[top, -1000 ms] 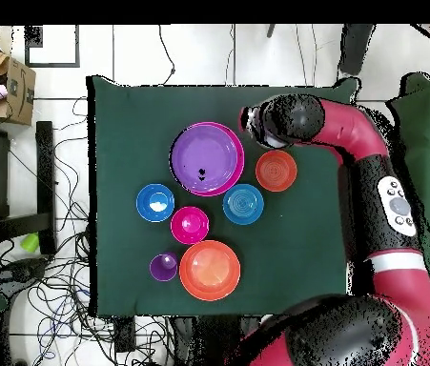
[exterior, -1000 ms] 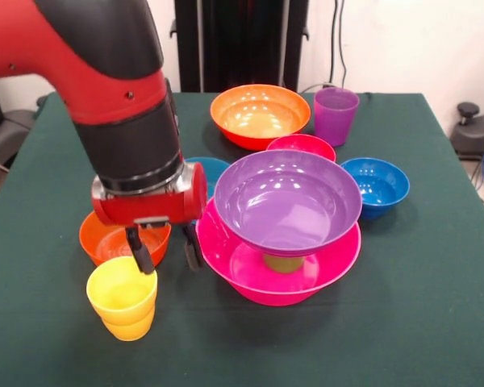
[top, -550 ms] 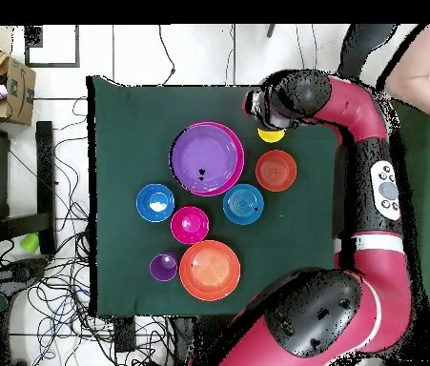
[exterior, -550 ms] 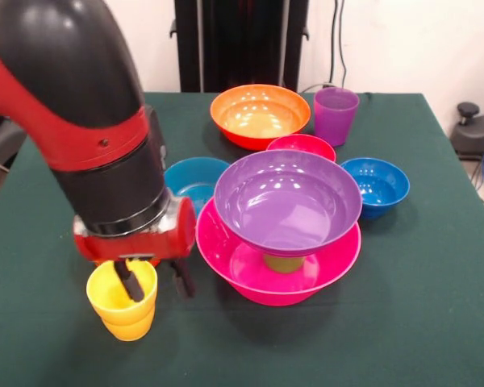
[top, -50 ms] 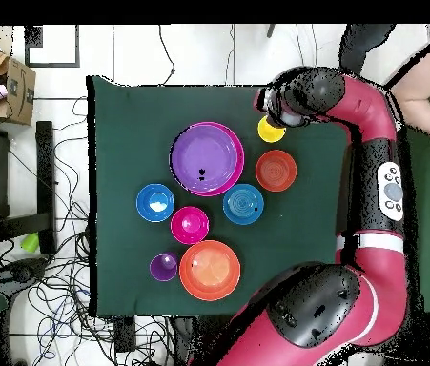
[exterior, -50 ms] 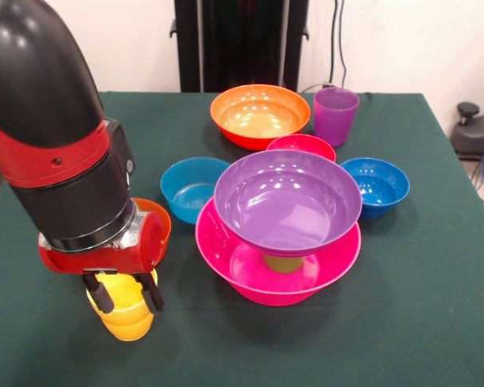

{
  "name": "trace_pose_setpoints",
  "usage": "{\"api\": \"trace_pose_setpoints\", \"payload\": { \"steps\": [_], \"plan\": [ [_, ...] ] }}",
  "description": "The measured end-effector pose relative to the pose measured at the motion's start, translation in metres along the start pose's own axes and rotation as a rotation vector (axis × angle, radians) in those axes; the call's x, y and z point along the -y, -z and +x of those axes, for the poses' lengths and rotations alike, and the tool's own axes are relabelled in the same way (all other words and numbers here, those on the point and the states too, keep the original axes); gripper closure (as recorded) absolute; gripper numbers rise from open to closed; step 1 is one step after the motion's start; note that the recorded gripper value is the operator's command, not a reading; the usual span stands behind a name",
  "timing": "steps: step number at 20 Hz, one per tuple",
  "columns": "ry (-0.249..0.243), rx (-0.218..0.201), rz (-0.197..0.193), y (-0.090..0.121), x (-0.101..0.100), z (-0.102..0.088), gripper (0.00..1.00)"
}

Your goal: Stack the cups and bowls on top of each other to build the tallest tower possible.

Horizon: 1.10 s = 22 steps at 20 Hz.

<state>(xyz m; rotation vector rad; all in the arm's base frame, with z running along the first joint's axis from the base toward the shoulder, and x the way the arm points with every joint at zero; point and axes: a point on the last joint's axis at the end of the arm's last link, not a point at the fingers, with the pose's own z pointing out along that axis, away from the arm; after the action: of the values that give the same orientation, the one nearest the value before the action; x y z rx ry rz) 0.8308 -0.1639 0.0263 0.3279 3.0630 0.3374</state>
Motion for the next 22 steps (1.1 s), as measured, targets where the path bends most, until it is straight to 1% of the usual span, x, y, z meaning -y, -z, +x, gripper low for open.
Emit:
{"api": "trace_pose_setpoints", "payload": {
  "steps": [1, 3, 5, 7, 9, 12, 14, 19, 22],
  "plan": [
    [0.002, -0.002, 0.001, 0.0, 0.001, 0.001, 0.0],
    [0.01, -0.02, 0.005, -0.004, 0.0, 0.008, 0.0],
    [0.025, -0.033, 0.01, -0.008, -0.004, 0.018, 0.0],
    [0.038, -0.036, 0.015, -0.011, -0.007, 0.023, 0.0],
    [0.074, -0.041, 0.028, -0.015, -0.018, 0.037, 0.0],
    [0.104, -0.044, 0.04, -0.017, -0.025, 0.049, 0.0],
    [0.132, -0.041, 0.055, -0.019, -0.031, 0.06, 0.0],
    [0.16, -0.022, 0.077, -0.022, -0.031, 0.069, 0.0],
    [0.164, -0.008, 0.08, -0.023, -0.03, 0.07, 0.0]
  ]
}}
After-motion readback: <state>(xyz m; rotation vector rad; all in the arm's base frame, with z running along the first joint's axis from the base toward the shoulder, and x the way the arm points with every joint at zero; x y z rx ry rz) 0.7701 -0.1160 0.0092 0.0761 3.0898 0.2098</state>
